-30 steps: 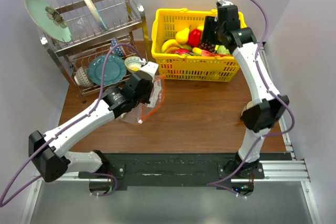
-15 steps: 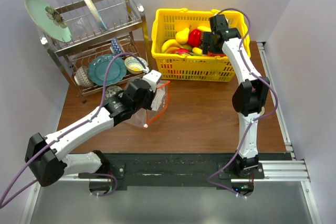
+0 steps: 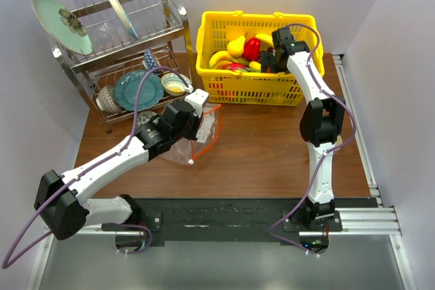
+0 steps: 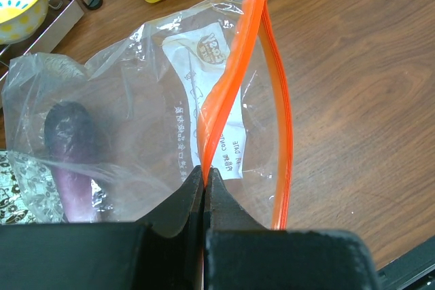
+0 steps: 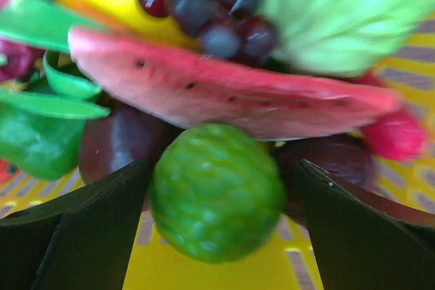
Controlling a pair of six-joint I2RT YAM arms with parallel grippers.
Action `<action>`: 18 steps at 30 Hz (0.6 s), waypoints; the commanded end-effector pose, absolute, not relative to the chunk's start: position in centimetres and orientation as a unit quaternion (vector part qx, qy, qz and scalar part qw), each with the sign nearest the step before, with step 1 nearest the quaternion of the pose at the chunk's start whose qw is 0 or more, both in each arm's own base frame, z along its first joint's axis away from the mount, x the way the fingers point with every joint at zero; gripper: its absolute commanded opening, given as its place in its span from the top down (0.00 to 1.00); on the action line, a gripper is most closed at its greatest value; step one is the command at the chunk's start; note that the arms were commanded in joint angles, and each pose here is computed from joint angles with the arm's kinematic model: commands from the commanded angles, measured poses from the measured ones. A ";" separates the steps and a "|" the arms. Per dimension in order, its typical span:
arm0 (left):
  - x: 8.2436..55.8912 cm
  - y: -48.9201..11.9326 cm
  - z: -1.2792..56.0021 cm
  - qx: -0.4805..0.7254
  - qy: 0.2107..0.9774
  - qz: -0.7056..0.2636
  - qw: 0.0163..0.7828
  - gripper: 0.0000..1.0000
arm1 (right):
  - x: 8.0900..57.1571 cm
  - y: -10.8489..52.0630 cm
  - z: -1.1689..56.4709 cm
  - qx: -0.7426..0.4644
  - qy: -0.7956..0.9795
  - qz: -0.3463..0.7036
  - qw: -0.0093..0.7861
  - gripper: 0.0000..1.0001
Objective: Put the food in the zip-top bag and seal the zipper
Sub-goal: Pick up the fake fruit from the bin.
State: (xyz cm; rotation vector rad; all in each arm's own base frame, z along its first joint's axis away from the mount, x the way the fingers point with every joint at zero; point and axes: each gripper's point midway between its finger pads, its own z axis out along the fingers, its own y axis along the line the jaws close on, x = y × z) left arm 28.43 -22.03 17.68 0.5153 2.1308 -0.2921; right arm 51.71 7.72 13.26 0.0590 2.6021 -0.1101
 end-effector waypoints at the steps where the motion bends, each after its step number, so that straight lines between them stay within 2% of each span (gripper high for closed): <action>1: 29.2 -22.6 18.9 0.205 0.848 -0.133 0.470 1.00 | 51.5 8.6 11.3 0.006 0.971 -0.018 0.239 0.09; 3: 29.2 -22.5 18.9 0.205 0.848 -0.133 0.470 1.00 | 51.9 8.4 10.5 0.011 0.973 -0.021 0.230 0.13; 6: 29.3 -22.4 18.9 0.203 0.848 -0.129 0.472 1.00 | 52.0 8.7 10.7 0.012 0.973 -0.014 0.230 0.29; 7: 29.3 -22.3 18.9 0.202 0.848 -0.128 0.472 1.00 | 52.1 8.8 11.1 0.014 0.971 -0.010 0.237 0.38; 12: 29.3 -22.2 18.9 0.202 0.849 -0.128 0.472 1.00 | 52.1 9.2 14.8 0.020 0.957 0.012 0.289 0.41; 18: 29.1 -22.4 18.8 0.209 0.847 -0.133 0.470 1.00 | 52.0 9.8 22.6 0.019 0.930 0.045 0.364 0.42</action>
